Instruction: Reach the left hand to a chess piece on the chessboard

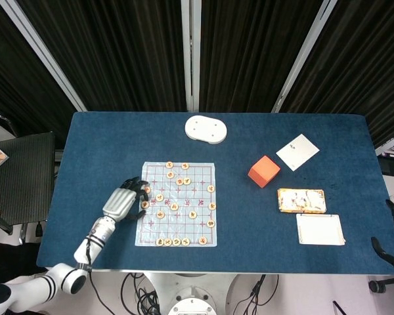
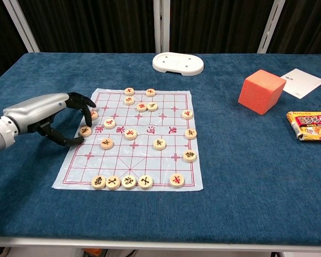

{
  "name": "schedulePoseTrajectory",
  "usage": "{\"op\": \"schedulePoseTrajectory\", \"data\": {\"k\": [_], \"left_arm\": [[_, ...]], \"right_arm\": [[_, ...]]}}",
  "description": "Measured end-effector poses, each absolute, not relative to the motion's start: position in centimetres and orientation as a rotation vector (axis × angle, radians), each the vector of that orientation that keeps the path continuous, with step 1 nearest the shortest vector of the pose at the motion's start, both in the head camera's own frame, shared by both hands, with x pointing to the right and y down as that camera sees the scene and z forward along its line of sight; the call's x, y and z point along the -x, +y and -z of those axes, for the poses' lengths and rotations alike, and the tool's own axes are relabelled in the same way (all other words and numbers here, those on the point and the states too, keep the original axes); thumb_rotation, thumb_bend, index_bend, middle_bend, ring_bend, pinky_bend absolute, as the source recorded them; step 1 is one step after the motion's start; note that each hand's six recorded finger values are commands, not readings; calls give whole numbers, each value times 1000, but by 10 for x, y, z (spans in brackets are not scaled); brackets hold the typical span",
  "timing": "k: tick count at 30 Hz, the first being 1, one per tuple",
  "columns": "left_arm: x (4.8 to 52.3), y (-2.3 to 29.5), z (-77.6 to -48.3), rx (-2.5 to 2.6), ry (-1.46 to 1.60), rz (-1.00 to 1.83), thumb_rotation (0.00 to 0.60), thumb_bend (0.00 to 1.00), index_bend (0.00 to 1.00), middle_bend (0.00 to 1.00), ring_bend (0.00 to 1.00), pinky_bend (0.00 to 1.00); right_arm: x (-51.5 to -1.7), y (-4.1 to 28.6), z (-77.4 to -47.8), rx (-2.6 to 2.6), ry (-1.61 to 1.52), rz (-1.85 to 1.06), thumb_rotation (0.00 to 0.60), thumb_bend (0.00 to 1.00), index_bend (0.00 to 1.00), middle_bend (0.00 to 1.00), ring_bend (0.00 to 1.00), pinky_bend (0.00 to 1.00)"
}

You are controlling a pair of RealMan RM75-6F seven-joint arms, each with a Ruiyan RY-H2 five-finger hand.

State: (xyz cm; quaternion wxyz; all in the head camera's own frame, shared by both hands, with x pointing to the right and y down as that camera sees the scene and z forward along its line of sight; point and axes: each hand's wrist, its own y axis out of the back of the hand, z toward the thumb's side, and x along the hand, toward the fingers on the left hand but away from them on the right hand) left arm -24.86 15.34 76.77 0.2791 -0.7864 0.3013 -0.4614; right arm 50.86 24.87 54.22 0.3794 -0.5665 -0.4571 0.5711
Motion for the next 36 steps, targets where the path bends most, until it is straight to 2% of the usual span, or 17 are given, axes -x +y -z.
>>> {"op": "schedulePoseTrajectory", "data": {"k": [8, 20, 29, 36], "left_arm": [[248, 153, -769, 2108, 816, 1246, 600, 379, 477, 135, 0, 98], [243, 144, -761, 2092, 833, 1220, 600, 380, 498, 138, 0, 98], [240, 135, -771, 2091, 807, 1245, 600, 380, 503, 138, 0, 99], [239, 134, -772, 2090, 806, 1229, 600, 354, 469, 131, 0, 98]], "right_arm": [[-511, 250, -542, 1443, -1170, -1462, 600, 222, 0, 0, 0, 0], [-511, 251, -542, 1443, -1172, -1460, 600, 222, 0, 0, 0, 0], [-513, 251, -542, 1440, -1177, -1468, 600, 222, 0, 0, 0, 0], [-515, 251, -543, 1441, -1173, -1481, 600, 223, 0, 0, 0, 0]]}}
